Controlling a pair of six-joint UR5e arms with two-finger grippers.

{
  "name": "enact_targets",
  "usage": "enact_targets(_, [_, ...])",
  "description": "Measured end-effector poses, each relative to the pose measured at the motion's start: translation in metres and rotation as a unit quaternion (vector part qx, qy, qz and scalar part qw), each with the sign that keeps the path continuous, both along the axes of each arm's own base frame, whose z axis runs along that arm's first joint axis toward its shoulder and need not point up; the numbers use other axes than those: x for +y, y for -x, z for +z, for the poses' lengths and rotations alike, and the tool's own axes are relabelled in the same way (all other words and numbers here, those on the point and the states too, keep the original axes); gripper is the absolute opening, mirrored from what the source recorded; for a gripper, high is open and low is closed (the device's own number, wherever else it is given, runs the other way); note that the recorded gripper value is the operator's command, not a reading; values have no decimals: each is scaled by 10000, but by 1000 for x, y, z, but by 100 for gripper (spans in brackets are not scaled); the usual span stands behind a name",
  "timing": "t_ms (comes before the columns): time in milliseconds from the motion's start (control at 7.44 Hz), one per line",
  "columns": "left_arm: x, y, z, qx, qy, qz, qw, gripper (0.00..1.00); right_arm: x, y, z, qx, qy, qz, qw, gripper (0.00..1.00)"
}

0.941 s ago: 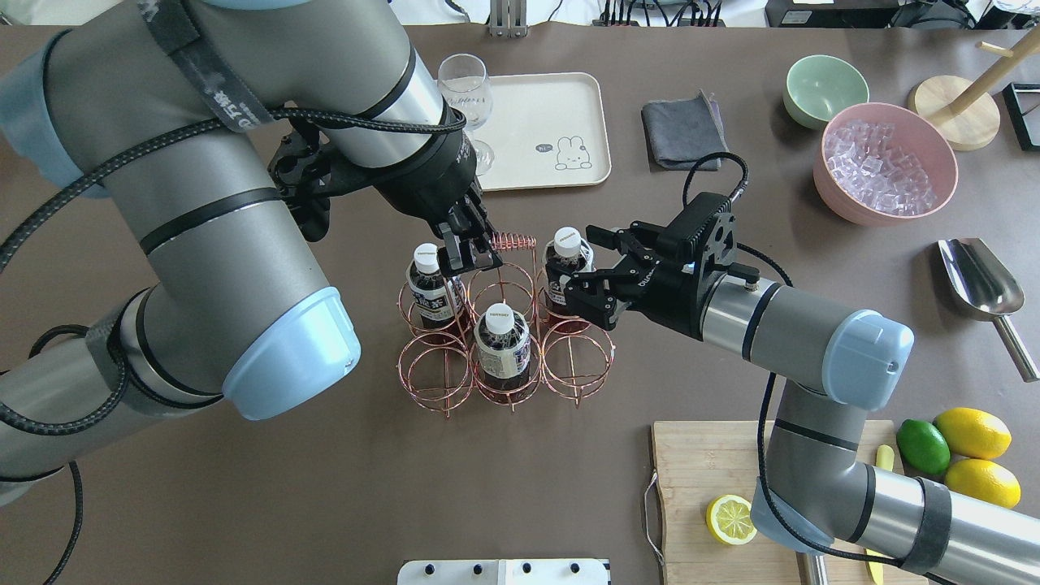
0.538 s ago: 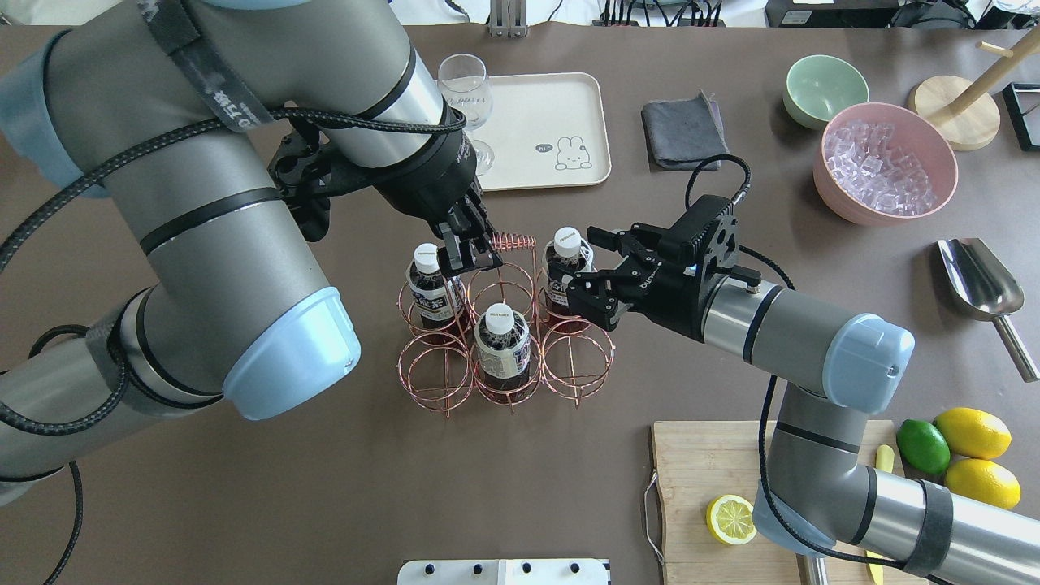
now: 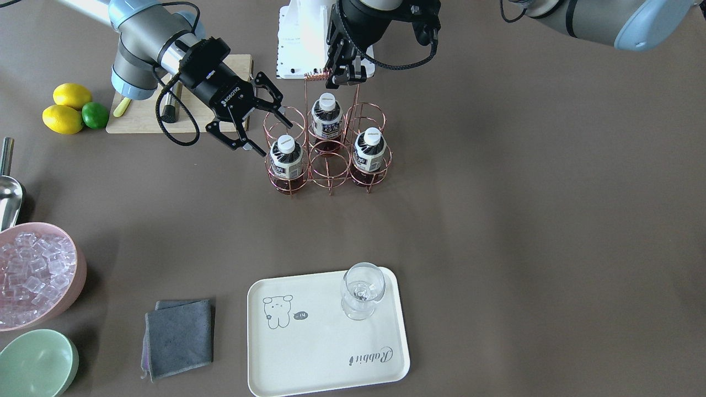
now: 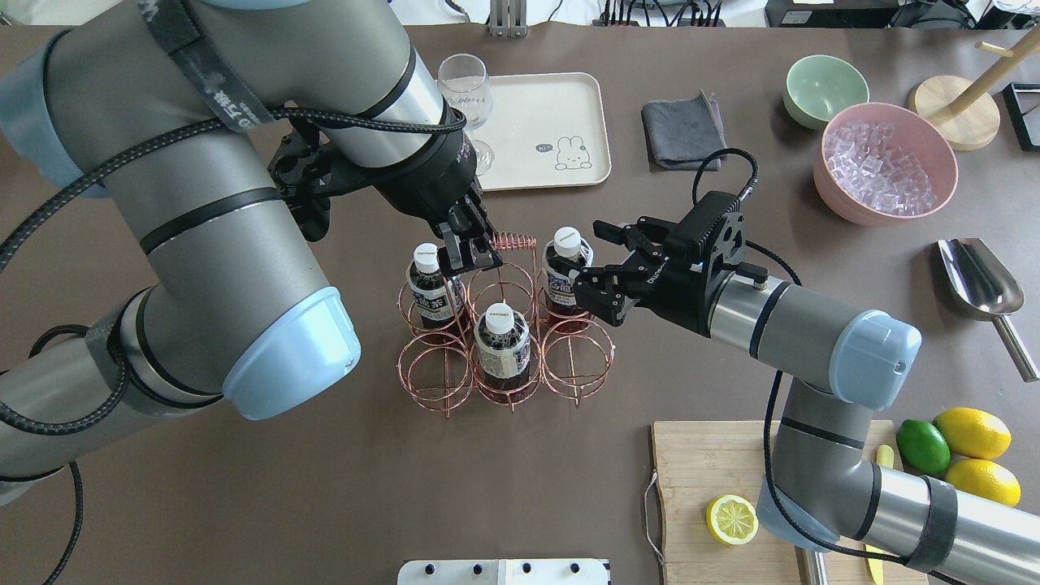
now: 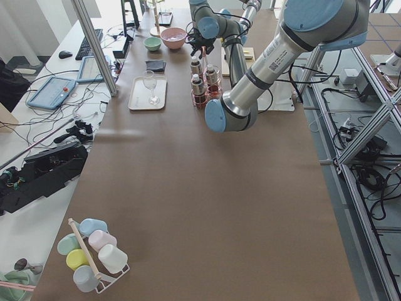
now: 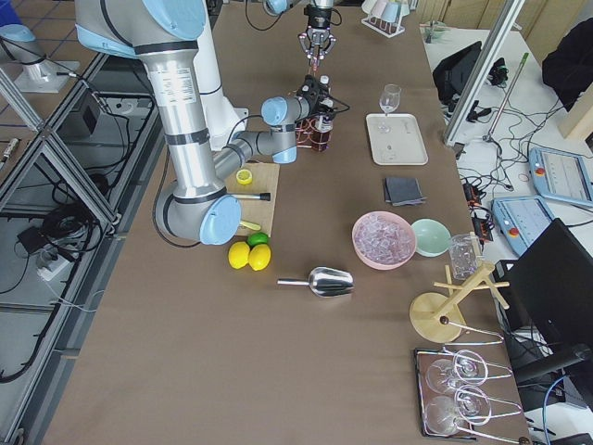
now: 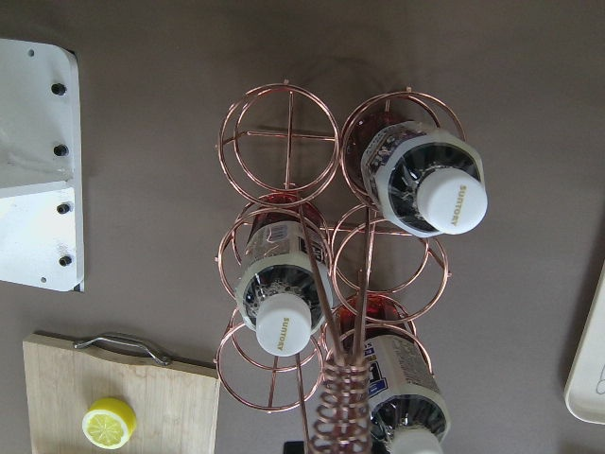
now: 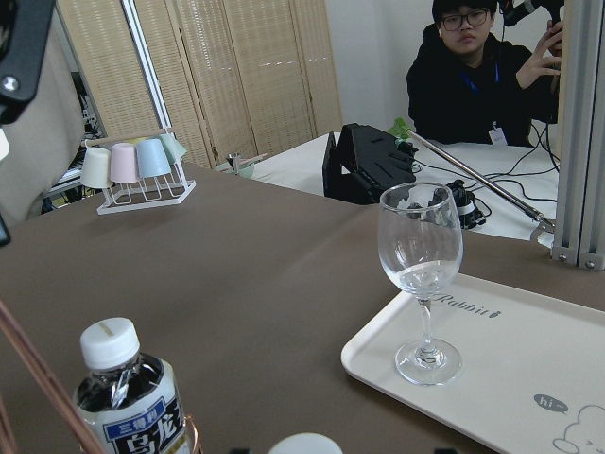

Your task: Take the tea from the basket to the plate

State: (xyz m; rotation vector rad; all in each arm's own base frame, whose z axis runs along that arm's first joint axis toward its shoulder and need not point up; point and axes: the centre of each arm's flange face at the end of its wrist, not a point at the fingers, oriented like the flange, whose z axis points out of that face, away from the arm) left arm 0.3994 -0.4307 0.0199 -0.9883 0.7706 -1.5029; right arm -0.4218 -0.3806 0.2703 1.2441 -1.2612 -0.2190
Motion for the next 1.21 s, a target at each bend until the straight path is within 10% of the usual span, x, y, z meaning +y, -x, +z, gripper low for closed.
enact_targets(807, [1, 1, -1, 9, 12, -10, 10000, 0, -7, 11, -5, 18, 51, 36, 10000, 69])
enact_targets(1210, [0, 0, 0, -3, 25, -7, 10000, 0, -8, 18, -8, 20, 48, 31, 10000, 39])
